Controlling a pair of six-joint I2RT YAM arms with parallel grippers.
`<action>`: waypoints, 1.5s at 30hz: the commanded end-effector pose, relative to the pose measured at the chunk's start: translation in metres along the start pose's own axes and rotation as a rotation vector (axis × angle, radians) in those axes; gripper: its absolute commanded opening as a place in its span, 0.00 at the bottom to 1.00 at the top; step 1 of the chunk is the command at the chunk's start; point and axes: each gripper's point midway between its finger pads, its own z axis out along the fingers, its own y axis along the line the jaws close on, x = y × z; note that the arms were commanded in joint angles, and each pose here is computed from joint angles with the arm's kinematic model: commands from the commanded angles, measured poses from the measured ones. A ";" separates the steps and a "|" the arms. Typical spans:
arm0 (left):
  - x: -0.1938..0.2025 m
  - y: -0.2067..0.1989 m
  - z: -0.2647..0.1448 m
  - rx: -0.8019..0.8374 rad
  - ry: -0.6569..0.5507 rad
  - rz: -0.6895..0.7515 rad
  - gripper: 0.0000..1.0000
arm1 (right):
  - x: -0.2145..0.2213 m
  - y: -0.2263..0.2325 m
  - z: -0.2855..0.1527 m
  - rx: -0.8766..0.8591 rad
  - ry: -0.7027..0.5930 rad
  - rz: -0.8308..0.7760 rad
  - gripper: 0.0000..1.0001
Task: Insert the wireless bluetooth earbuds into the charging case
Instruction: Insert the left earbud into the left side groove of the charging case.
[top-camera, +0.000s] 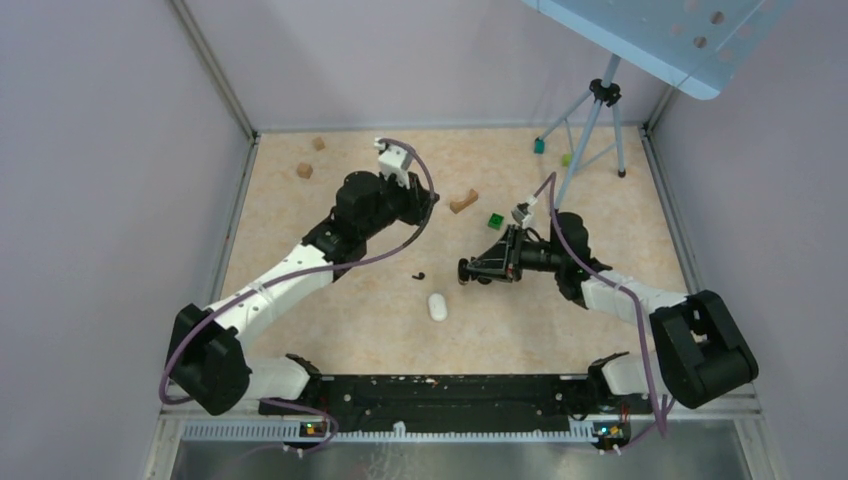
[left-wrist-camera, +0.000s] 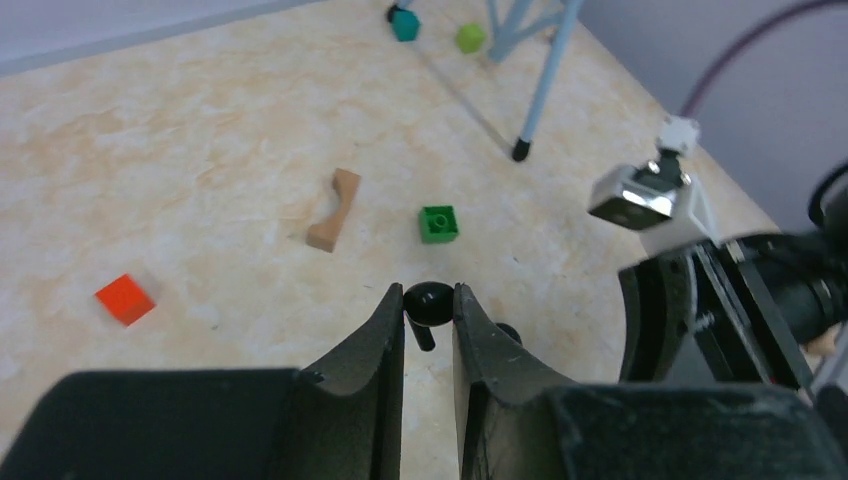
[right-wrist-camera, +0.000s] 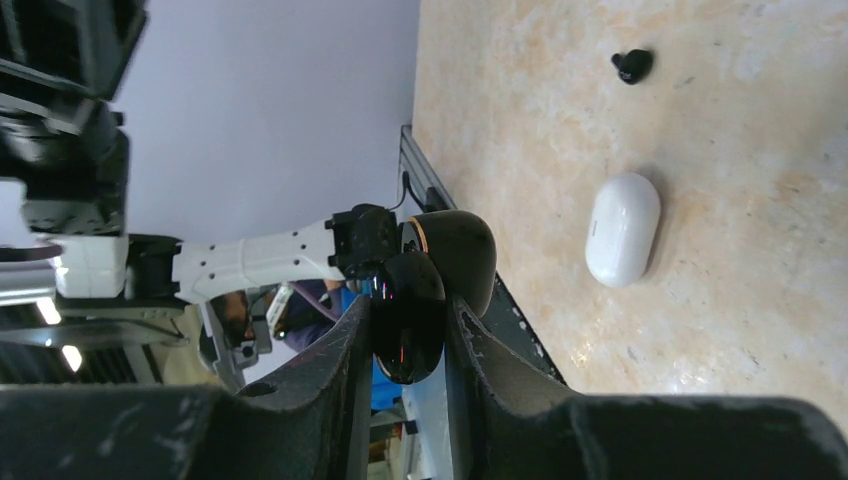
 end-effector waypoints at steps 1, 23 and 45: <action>0.000 -0.056 -0.019 0.370 -0.101 0.160 0.00 | -0.005 0.043 0.003 -0.157 0.058 -0.114 0.00; 0.047 -0.117 -0.079 0.913 -0.124 0.393 0.00 | -0.004 0.052 0.001 -0.168 0.083 -0.096 0.00; 0.052 -0.124 -0.085 1.009 -0.211 0.476 0.00 | 0.014 0.075 -0.009 -0.287 0.159 -0.022 0.00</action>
